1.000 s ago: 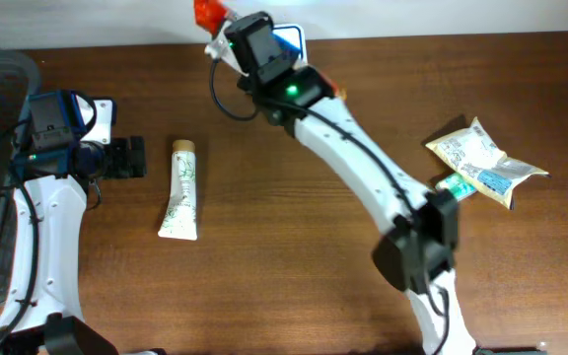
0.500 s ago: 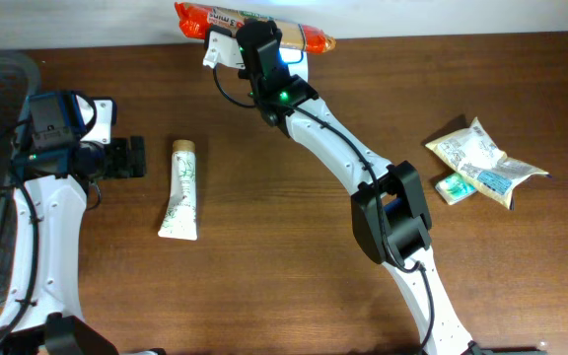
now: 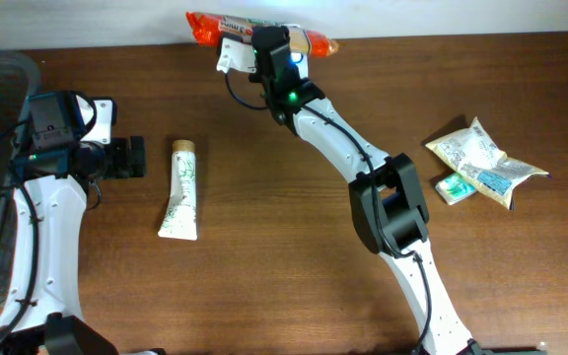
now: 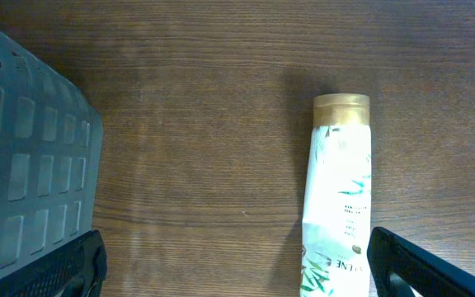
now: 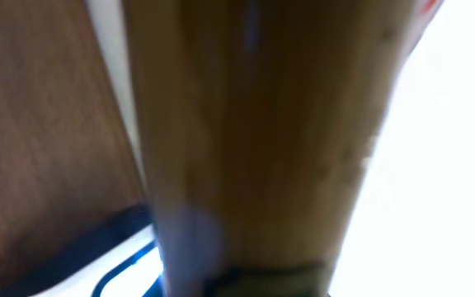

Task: Scan the item barcode
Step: 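Hold the pasta pack's barcode end over the scanner, then carry the pasta pack right and set it down by the wipes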

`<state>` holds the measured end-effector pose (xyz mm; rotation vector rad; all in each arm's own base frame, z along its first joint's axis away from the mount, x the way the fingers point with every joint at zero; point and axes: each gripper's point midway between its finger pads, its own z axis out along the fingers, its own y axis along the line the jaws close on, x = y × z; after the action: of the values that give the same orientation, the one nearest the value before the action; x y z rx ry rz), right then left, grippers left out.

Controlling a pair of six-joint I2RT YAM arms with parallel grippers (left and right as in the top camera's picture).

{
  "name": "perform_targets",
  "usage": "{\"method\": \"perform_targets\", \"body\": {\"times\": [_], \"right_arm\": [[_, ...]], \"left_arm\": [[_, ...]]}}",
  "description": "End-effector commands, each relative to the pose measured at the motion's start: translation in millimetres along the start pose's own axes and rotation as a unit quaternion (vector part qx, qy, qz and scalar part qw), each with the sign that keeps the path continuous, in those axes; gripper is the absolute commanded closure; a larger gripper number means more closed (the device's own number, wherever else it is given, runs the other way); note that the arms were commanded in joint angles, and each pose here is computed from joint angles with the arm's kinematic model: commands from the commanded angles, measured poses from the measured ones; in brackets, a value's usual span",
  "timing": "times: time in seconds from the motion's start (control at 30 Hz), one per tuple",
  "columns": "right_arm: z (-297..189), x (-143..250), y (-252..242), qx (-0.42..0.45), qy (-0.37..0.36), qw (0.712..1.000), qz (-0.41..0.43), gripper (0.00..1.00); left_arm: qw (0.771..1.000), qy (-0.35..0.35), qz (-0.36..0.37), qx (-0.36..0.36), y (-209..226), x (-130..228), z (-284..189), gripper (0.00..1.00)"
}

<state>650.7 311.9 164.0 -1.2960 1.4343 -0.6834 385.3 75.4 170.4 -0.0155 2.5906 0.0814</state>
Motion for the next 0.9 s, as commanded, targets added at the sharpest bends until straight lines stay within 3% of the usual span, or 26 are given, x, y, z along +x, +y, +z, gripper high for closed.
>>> {"method": "perform_targets", "body": {"times": [0.0,0.37,0.47,0.6,0.7,0.73,0.87], "right_arm": [[-14,-22,-52,0.056,-0.031,0.998,0.018,0.96],[-16,-25,-53,0.054,-0.039,0.997,0.025,0.96],[-39,-34,-91,0.071,-0.05,0.992,0.096,0.96],[-135,-22,-159,0.026,0.007,0.969,0.247,0.96],[-216,26,-167,-0.03,0.101,0.897,0.429,0.96],[-245,62,-156,-0.048,0.171,0.846,0.502,0.96],[-269,140,-71,-0.211,0.319,0.725,0.573,0.96]], "left_arm": [[1.0,-0.003,-0.004,0.003,0,-2,-1,0.01],[1.0,-0.003,-0.004,0.003,0,-2,-1,0.01],[1.0,-0.003,-0.004,0.002,0,-2,-1,0.01],[1.0,-0.003,-0.004,0.002,0,-2,-1,0.01],[1.0,-0.003,-0.004,0.003,0,-2,-1,0.01],[1.0,-0.003,-0.004,0.002,0,-1,-1,0.01],[1.0,-0.003,-0.004,0.003,0,-1,-1,0.01]]}}
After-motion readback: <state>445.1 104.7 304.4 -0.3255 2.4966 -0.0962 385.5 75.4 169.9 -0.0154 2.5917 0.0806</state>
